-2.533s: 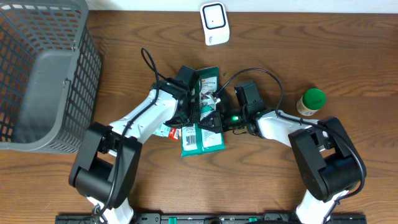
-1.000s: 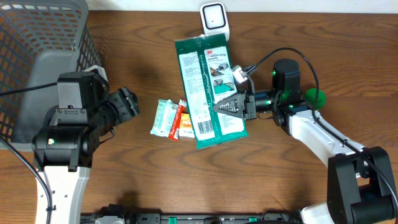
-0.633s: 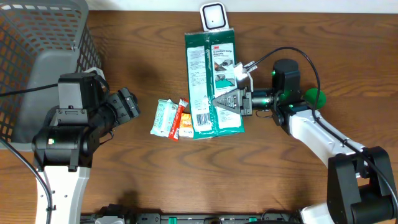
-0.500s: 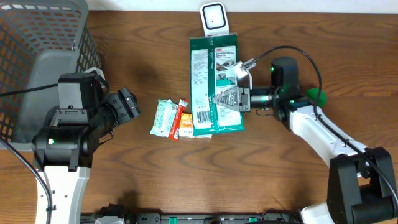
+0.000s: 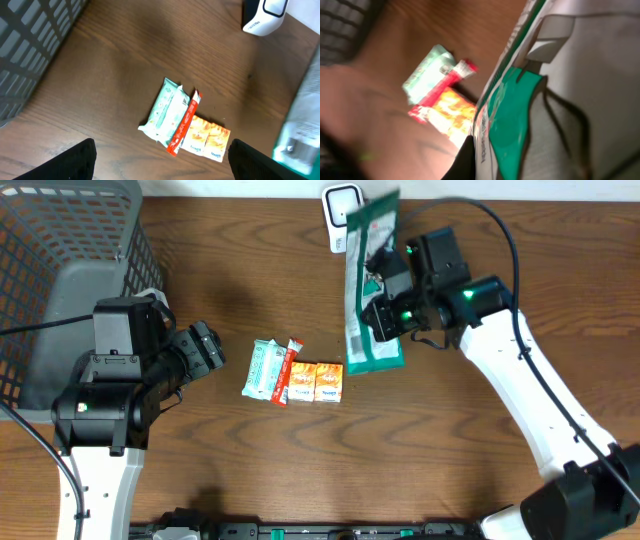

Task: Scan the item barcode
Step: 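Lift the gloves pack with the right gripper toward the scanner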

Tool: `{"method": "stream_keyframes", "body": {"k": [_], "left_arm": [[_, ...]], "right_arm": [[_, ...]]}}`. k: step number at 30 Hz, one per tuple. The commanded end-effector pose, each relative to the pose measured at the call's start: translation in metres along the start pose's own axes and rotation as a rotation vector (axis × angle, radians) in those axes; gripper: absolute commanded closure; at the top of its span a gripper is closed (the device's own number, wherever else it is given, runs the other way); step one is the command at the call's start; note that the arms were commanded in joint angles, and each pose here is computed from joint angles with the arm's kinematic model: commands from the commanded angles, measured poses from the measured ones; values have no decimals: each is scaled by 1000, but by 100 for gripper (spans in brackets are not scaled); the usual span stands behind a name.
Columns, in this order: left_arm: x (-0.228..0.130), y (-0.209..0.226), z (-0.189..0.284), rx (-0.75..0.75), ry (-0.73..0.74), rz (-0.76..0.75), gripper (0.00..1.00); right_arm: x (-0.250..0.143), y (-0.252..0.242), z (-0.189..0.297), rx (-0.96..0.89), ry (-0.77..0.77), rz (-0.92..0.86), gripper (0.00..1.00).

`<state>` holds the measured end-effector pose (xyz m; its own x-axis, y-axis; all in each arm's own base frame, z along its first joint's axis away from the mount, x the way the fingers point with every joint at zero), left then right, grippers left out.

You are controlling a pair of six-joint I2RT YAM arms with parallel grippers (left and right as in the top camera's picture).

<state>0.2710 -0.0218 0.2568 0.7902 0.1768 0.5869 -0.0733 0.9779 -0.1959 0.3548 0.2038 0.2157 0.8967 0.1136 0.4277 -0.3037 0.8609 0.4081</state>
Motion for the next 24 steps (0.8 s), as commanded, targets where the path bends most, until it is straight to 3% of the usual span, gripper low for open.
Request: {"method": "stream_keyframes", "body": {"k": [1,5,9,11,20,24], "left_arm": [[3,2,2,11,-10,1,15],[3,2,2,11,-10,1,15],[3,2,2,11,-10,1,15],[3,2,2,11,-10,1,15],[3,2,2,11,-10,1,15],[3,2,2,11,-10,1,15]], "right_arm": [[27,-7,32,-274,-105,273,99],[37,9,49,-408,-116,567,99],[43,34,50,-459,-99,966,99],[47,46,49,-469,-118,1077,99],[71,73,52,-514,-237,1275,99],[86,68,48,-636,-227,1363,99]]}}
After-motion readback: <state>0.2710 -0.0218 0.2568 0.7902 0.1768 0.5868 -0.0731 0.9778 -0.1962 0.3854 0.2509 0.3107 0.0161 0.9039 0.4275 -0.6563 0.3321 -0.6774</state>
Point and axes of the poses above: each gripper's point midway between its finger pads, its own z axis back along the fingers, its own y axis along the line the jaws close on, x = y × z, the point moved 2 cm from there along z, back along the fingers, and after that the axes turned 15 degrees about -z, right-handed, at the moved point
